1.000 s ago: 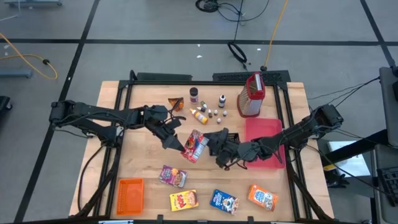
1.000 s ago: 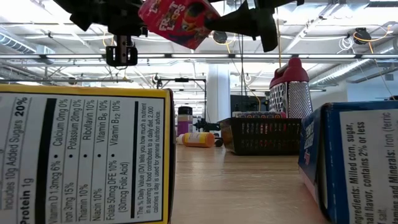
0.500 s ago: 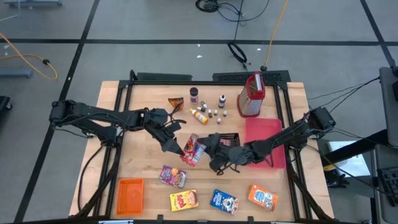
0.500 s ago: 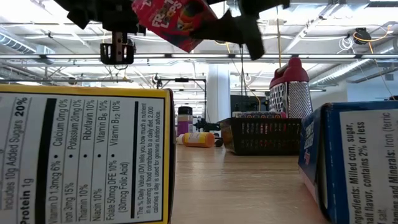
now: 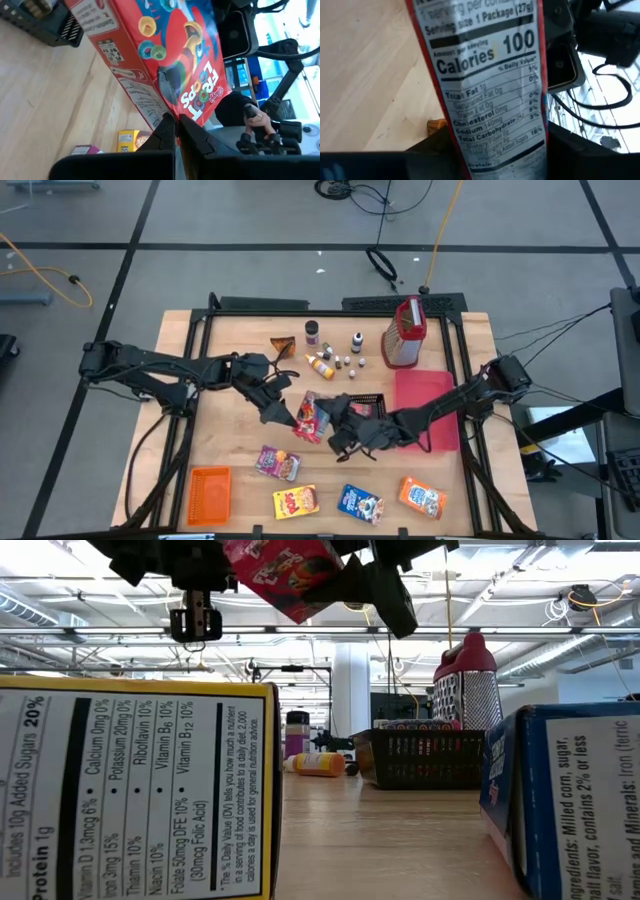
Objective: Pick & Place Kitchen Items
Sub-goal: Put the red cereal box into the red bin
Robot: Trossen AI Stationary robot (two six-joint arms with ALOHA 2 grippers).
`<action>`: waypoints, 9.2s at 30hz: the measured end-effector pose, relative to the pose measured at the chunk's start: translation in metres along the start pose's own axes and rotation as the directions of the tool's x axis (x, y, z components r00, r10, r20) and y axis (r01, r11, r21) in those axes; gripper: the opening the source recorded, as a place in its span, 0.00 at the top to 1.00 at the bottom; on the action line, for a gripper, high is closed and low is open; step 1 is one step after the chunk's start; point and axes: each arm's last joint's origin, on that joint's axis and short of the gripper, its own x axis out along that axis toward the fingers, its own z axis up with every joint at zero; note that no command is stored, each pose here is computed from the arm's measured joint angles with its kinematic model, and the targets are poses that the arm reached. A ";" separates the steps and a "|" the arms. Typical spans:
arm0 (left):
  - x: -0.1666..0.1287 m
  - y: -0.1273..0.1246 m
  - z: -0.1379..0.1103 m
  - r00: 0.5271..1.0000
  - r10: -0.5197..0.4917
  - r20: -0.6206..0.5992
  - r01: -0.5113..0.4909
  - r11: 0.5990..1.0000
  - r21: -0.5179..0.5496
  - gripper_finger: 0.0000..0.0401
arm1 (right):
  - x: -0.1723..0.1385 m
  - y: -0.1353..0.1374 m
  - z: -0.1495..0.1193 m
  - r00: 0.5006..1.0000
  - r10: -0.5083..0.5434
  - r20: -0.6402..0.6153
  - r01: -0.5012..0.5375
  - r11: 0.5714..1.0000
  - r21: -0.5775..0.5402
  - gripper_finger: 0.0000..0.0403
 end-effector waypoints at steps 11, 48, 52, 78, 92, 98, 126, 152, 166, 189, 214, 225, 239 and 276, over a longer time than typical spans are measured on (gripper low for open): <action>0.000 -0.003 0.003 0.999 -0.027 0.027 0.025 0.997 0.067 0.97 | -0.004 0.001 0.001 1.000 0.000 -0.021 0.001 0.997 0.075 0.59; -0.042 -0.029 0.019 0.952 -0.125 0.279 -0.021 0.885 0.466 0.79 | -0.032 -0.007 -0.008 0.802 -0.217 -0.556 0.428 0.859 0.282 0.63; -0.042 -0.028 0.018 0.957 -0.109 0.270 -0.033 0.882 0.471 0.80 | -0.056 -0.016 -0.023 0.815 -0.218 -0.538 0.474 0.784 0.400 0.64; -0.041 -0.025 0.016 0.963 -0.083 0.255 -0.057 0.865 0.498 0.80 | -0.209 0.040 -0.098 0.986 -0.163 -0.042 0.095 0.336 0.937 0.64; -0.040 -0.024 0.016 0.965 -0.079 0.252 -0.064 0.856 0.513 0.80 | -0.239 0.078 -0.119 0.977 -0.126 0.169 -0.146 0.174 0.974 0.62; -0.040 -0.024 0.016 0.965 -0.079 0.251 -0.065 0.854 0.515 0.80 | -0.238 0.097 -0.130 0.974 -0.121 0.194 -0.172 0.173 0.970 0.64; -0.035 -0.027 0.011 0.965 -0.055 0.258 -0.089 0.852 0.516 0.80 | -0.235 0.130 -0.156 0.940 -0.033 0.341 -0.339 0.035 0.940 0.63; -0.036 -0.026 0.012 0.951 -0.020 0.309 -0.150 0.843 0.516 0.80 | -0.197 0.110 -0.167 0.984 -0.167 -0.066 0.105 0.238 0.966 0.64; -0.036 -0.025 0.012 0.952 -0.018 0.307 -0.157 0.829 0.537 0.80 | -0.186 0.095 -0.175 0.967 -0.183 -0.180 0.208 0.149 0.967 0.64; -0.036 -0.024 0.012 0.946 0.012 0.323 -0.194 0.821 0.537 0.80 | -0.165 0.124 -0.209 0.977 0.029 -0.213 0.205 0.177 0.963 0.64; -0.036 -0.023 0.012 0.943 0.022 0.332 -0.215 0.804 0.555 0.80 | -0.158 0.113 -0.218 0.944 -0.018 -0.328 0.315 0.329 0.890 0.64; -0.036 -0.022 0.012 0.944 0.029 0.328 -0.216 0.807 0.549 0.80 | -0.161 0.100 -0.217 0.944 -0.036 -0.328 0.321 0.330 0.888 0.64; -0.036 -0.022 0.012 0.944 0.028 0.329 -0.212 0.816 0.538 0.80 | -0.166 0.112 -0.229 0.941 0.123 -0.314 0.261 0.326 0.909 0.63; -0.036 -0.023 0.012 0.943 0.027 0.330 -0.214 0.811 0.545 0.80 | -0.172 0.084 -0.227 0.909 0.284 -0.305 0.229 0.271 0.935 0.59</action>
